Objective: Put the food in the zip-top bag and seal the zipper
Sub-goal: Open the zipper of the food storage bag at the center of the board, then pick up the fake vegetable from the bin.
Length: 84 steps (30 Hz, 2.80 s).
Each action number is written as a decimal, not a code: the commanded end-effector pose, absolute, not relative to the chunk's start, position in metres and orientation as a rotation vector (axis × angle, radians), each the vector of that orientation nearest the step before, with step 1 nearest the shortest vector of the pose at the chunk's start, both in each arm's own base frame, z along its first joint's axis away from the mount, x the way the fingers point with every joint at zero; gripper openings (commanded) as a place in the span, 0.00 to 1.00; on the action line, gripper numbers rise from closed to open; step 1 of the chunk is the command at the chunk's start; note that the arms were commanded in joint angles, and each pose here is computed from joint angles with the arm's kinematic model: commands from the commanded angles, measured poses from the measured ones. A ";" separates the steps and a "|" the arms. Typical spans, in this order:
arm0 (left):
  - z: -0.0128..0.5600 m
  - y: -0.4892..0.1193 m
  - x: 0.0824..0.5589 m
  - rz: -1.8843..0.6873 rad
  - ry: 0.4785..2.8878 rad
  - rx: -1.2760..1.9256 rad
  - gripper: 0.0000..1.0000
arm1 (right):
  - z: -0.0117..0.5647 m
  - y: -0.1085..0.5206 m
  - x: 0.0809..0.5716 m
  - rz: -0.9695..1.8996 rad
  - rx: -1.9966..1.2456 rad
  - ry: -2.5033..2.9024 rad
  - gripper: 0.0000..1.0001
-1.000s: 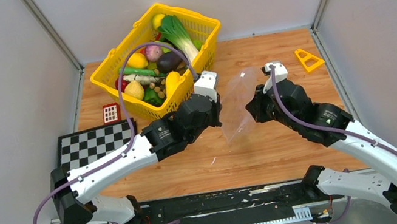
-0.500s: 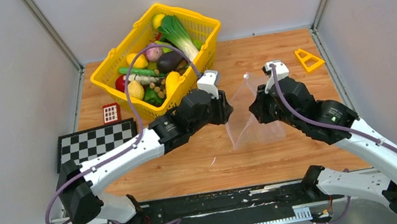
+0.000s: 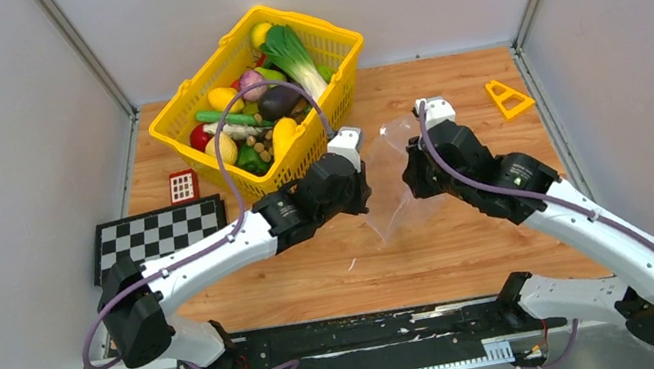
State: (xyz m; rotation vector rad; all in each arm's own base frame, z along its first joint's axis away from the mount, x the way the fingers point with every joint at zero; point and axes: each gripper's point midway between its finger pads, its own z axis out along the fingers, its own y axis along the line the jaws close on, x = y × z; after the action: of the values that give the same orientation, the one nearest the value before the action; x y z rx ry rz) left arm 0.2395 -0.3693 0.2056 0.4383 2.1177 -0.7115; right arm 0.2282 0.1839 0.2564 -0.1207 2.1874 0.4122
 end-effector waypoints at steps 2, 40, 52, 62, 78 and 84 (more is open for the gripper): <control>0.208 -0.329 0.268 -0.484 2.120 0.292 0.00 | 0.268 0.163 0.216 0.255 -0.286 2.274 0.00; 0.301 -0.332 0.277 -0.567 1.906 0.543 0.88 | 0.251 0.188 0.309 0.754 0.088 2.157 0.00; 0.332 -0.232 0.357 -0.332 1.870 0.325 1.00 | 0.252 0.182 0.304 0.806 0.084 2.143 0.00; 0.318 -0.187 0.442 -0.237 1.931 0.221 1.00 | 0.247 0.181 0.292 0.813 0.047 2.145 0.00; 0.308 -0.222 0.532 -0.389 1.878 0.224 1.00 | 0.244 0.180 0.288 0.802 0.017 2.158 0.00; 0.309 -0.229 0.578 -0.437 1.823 -0.002 1.00 | 0.243 0.180 0.291 0.795 0.019 2.160 0.00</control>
State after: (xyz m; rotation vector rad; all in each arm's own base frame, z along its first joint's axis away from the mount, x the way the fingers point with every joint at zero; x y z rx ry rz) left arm 0.5444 -0.2232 0.2719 0.1642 1.9699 -0.3572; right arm 0.2861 0.1789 0.2276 0.0480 2.2142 0.7887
